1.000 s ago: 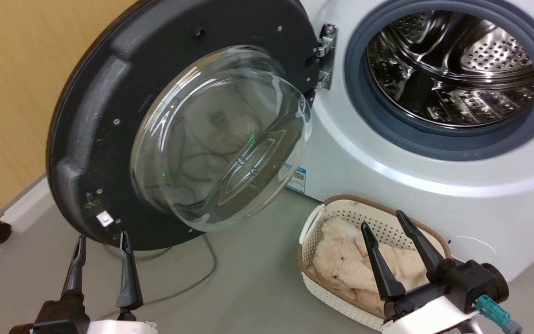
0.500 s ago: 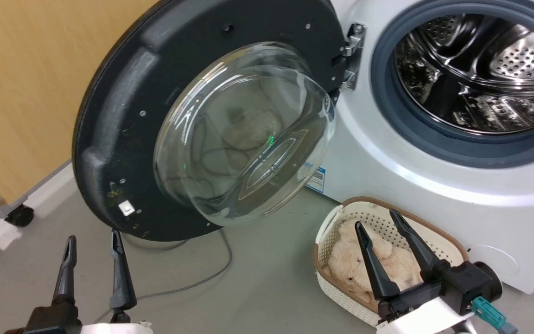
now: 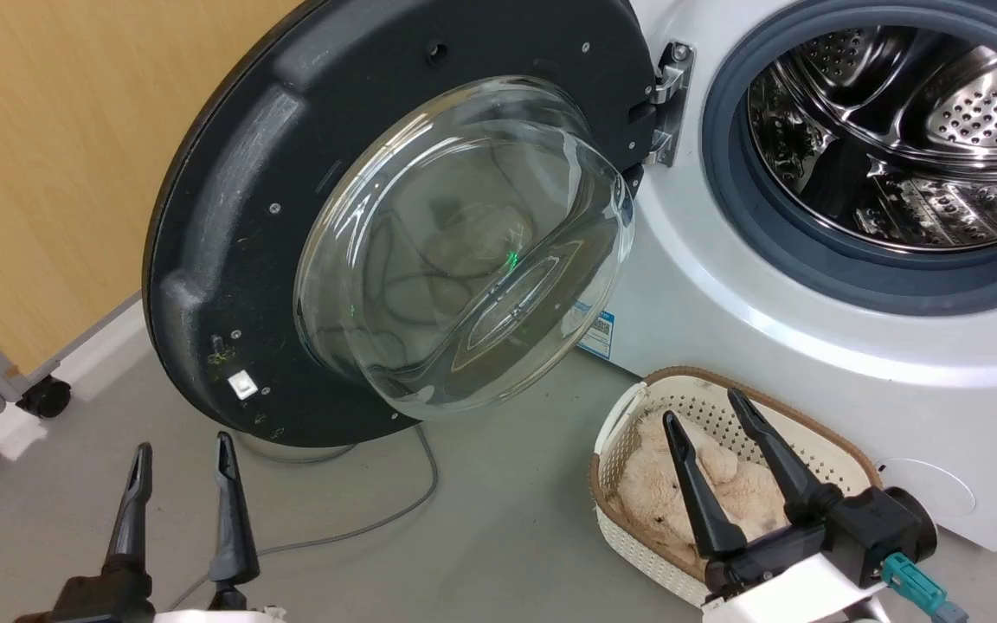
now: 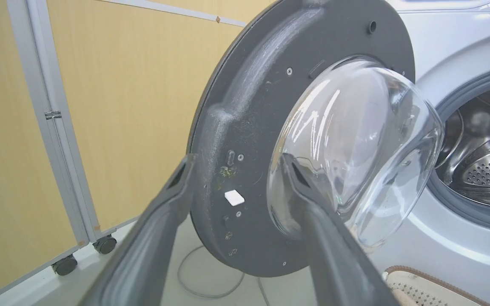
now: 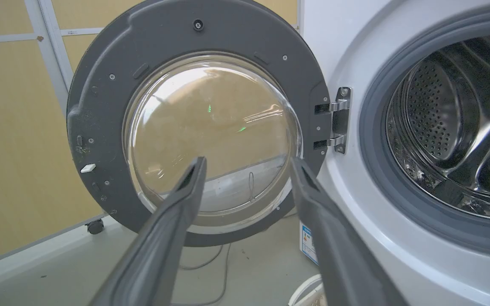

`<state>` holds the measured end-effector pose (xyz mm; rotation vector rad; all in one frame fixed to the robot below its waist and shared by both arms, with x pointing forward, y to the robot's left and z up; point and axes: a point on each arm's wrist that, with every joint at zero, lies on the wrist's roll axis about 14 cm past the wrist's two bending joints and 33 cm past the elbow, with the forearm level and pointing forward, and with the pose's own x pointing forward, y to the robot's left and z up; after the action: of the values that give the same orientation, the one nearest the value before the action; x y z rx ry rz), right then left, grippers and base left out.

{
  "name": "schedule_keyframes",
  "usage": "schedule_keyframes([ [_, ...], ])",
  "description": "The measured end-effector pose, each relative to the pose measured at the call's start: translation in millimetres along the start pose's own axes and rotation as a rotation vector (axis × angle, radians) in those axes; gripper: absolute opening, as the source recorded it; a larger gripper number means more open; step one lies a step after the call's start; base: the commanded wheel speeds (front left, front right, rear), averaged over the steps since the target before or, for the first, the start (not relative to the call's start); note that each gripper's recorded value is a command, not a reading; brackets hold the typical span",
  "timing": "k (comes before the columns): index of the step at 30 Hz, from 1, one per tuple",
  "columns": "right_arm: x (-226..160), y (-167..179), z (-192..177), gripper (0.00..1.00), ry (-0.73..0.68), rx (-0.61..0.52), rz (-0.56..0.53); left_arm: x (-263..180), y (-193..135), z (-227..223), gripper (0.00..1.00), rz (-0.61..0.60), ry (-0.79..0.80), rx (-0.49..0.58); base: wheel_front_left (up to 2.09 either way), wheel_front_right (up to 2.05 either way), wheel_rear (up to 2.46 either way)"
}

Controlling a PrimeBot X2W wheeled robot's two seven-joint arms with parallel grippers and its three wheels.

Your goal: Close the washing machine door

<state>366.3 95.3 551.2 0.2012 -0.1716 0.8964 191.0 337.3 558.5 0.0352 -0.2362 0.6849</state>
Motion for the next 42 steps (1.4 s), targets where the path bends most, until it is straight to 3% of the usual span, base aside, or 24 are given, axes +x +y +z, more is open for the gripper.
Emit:
schedule_keyframes([
  [2, 0.0, -0.2, 0.0, 1.00, 0.000, 0.000, -0.001, 0.9, 0.7, 3.7, 0.00, -0.001, -0.012, -0.001, 0.00, 0.00, 0.00],
  [7, -0.1, -1.4, 0.8, 1.00, -0.003, -0.002, -0.003, 9.8, 6.7, 29.2, 0.00, -0.006, -0.096, 0.005, 0.00, 0.00, 0.00],
  [15, -1.2, -22.0, -2.2, 1.00, -0.003, -0.032, -0.035, 54.1, 29.6, 74.6, 0.00, -0.071, -0.235, 0.115, 0.00, 0.00, 0.00],
  [18, -4.5, -31.4, -5.8, 1.00, 0.004, -0.042, -0.056, 76.7, 41.4, 72.3, 0.00, -0.075, -0.218, 0.106, 0.00, 0.00, 0.00],
  [23, -13.8, -42.7, -15.5, 1.00, 0.031, -0.044, -0.089, 117.3, 68.3, 67.9, 0.00, -0.086, -0.152, 0.211, 0.00, 0.00, 0.00],
  [26, -17.0, -46.4, -19.9, 1.00, 0.041, -0.044, -0.096, 139.6, 84.1, 58.6, 0.00, -0.050, -0.090, 0.176, 0.00, 0.00, 0.00],
  [27, -18.5, -48.8, -21.2, 1.00, 0.045, -0.044, -0.102, 146.0, 87.3, 52.1, 0.00, -0.037, -0.058, 0.140, 0.00, 0.00, 0.00],
  [28, -22.6, -56.7, -25.0, 1.00, 0.054, -0.044, -0.121, 162.8, 90.7, 27.4, 0.00, 0.016, 0.059, -0.074, 0.00, 0.00, 0.00],
  [31, -25.8, -63.3, -28.6, 1.00, 0.064, -0.044, -0.136, 172.3, 90.8, 1.0, 0.00, 0.077, 0.195, -0.384, 0.00, 0.00, 0.00],
  [32, -26.6, -67.2, -29.3, 1.00, 0.064, -0.045, -0.144, 171.2, 83.5, -24.4, 0.00, 0.085, 0.348, -0.602, 0.00, 0.00, 0.00],
  [36, -26.3, -70.8, -28.9, 1.00, 0.061, -0.046, -0.152, 157.3, 80.1, -54.9, 0.00, 0.109, 0.520, -0.894, 0.00, 0.00, 0.00],
  [42, -26.5, -73.2, -28.2, 1.00, 0.059, -0.048, -0.160, 147.1, 42.5, -57.0, 0.00, -0.048, 0.676, -1.123, 0.00, 0.00, 0.00],
])
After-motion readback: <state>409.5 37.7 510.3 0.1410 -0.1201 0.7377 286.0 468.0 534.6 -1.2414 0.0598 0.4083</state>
